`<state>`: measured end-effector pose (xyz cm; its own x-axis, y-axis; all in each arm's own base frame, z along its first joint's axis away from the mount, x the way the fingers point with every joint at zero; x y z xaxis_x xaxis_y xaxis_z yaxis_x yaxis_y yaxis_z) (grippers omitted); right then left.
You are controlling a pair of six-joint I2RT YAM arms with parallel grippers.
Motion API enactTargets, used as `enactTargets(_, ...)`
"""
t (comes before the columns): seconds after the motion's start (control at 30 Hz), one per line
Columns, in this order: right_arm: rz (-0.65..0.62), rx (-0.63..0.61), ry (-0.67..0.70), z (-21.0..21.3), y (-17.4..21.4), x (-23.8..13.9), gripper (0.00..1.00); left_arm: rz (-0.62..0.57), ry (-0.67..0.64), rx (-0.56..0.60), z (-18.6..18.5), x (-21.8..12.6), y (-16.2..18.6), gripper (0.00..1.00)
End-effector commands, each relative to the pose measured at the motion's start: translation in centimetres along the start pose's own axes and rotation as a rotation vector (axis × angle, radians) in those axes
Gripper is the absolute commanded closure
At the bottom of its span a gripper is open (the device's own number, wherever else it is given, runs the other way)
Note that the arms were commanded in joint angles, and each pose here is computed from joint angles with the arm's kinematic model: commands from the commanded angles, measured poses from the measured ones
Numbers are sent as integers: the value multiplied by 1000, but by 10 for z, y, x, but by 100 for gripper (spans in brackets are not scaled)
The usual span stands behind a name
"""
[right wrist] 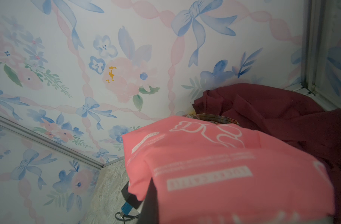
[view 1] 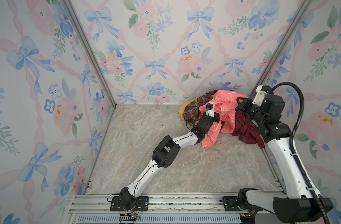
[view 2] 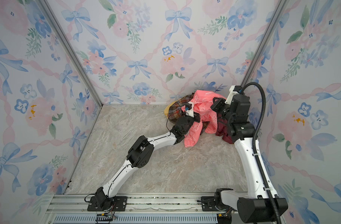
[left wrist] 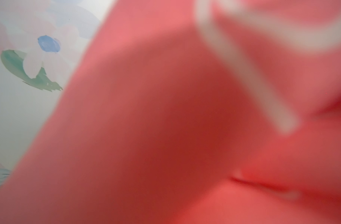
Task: Pick out a specific cloth from the pile
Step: 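Grasp the raised pink jacket with the left gripper while the right holds it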
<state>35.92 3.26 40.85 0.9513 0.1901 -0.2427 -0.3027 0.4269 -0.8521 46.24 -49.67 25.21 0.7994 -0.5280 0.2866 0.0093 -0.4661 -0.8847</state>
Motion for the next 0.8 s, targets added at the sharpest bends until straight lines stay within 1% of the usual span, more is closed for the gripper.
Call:
enactTargets(0.0, 71, -16, 40, -19, 22, 11, 100, -229, 116, -118, -43, -5, -112, 100)
enactTargets(0.23, 160, 6, 145, -55, 65, 17, 100, -262, 201, -208, -72, -18, -158, 100)
enactTargets(0.33, 219, 1, 183, -66, 82, 22, 100, -276, 237, -244, -83, -24, -177, 100)
enactTargets(0.37, 237, -3, 194, -70, 87, 23, 98, -281, 245, -255, -85, -27, -183, 100)
enactTargets(0.43, 259, -7, 211, -75, 93, 24, 88, -284, 254, -276, -87, -30, -192, 100)
enactTargets(0.5, 270, -10, 218, -79, 98, 24, 74, -291, 274, -284, -90, -34, -203, 100)
enactTargets(0.53, 272, -11, 222, -80, 99, 24, 69, -292, 285, -285, -92, -35, -206, 100)
enactTargets(0.63, 270, -6, 224, -82, 103, 22, 57, -303, 292, -277, -93, -37, -215, 100)
enactTargets(0.77, 274, -2, 219, -83, 110, 17, 35, -324, 300, -290, -90, -38, -230, 100)
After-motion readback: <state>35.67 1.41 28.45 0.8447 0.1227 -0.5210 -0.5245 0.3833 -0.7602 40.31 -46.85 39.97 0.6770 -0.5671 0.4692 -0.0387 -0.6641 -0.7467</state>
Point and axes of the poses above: each gripper's point midway between its finger pads, its own x axis out along the fingers, its own z axis along the line the jaws close on, y = z × x, the point moved 4 cm from there along -x, back along the fingers, and after that the axes turned 8 degrees about -x, right-handed, at the moved point
